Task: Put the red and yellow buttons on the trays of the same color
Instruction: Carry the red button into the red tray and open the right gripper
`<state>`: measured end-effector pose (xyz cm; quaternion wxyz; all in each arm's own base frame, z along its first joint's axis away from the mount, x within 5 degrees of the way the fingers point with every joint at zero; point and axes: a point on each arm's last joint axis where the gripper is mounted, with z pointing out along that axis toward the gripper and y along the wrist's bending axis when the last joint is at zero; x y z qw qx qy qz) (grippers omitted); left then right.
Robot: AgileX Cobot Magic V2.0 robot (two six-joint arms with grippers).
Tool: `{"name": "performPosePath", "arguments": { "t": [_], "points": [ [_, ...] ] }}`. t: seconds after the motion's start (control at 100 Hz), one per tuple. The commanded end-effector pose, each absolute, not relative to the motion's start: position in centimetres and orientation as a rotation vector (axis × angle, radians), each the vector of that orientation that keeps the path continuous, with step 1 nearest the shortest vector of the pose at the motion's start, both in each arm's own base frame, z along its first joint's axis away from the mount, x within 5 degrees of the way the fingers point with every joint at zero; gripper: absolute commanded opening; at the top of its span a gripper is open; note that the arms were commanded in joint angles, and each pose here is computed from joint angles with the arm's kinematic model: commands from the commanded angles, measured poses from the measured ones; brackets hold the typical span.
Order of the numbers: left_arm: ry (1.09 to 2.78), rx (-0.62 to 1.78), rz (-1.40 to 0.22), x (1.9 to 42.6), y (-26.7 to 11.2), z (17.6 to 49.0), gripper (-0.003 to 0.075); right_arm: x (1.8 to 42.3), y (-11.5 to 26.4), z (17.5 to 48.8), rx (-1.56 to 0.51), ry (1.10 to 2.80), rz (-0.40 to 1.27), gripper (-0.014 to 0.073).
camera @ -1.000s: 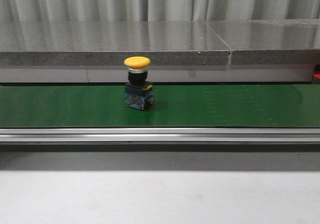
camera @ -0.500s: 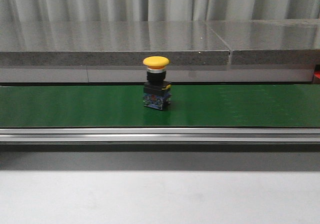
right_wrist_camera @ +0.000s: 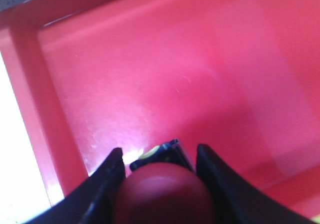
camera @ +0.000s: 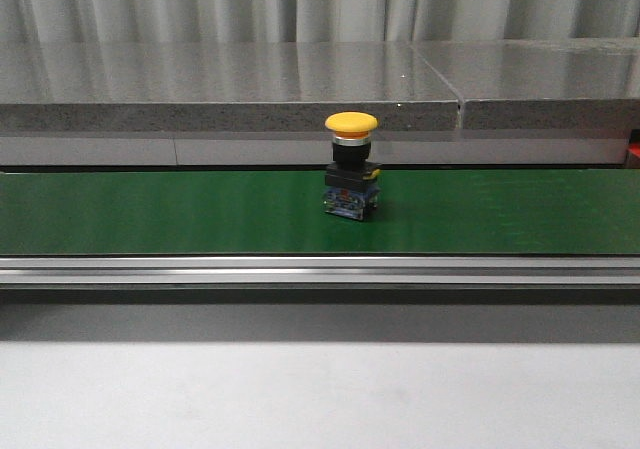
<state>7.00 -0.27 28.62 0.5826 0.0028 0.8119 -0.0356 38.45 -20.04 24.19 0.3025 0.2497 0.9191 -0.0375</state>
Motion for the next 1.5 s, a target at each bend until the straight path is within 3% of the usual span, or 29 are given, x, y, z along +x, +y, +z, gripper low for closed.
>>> {"name": "performPosePath", "arguments": {
  "t": [0.0,0.45,0.52,0.69,0.79,1.11,1.49],
  "points": [
    [1.804,0.025,-0.105,7.2,-0.5,30.0,-0.0019,39.1,-20.4,27.3,0.618,2.318,-0.114,0.0136],
    [1.804,0.025,-0.105,7.2,-0.5,30.0,-0.0019,40.1,-20.7,23.8,0.652,2.414,-0.053,0.0159],
    [1.804,0.025,-0.105,7.2,-0.5,30.0,-0.0019,40.1,-20.7,23.8,0.652,2.414,-0.053,0.0227],
    [1.804,0.025,-0.105,7.2,-0.5,30.0,-0.0019,40.1,-20.7,23.7,0.629,2.431,-0.057,0.0517],
    [1.804,0.025,-0.105,7.2,-0.5,30.0,-0.0019,40.1,-20.7,23.9,0.625,2.427,-0.060,0.0596],
    [1.804,0.025,-0.105,7.2,-0.5,30.0,-0.0019,40.3,-20.4,26.7,0.590,2.401,-0.063,0.0600],
    [1.804,0.025,-0.105,7.2,-0.5,30.0,-0.0019,36.3,-15.2,34.7,0.319,2.349,-0.114,0.0600]
  ]
}}
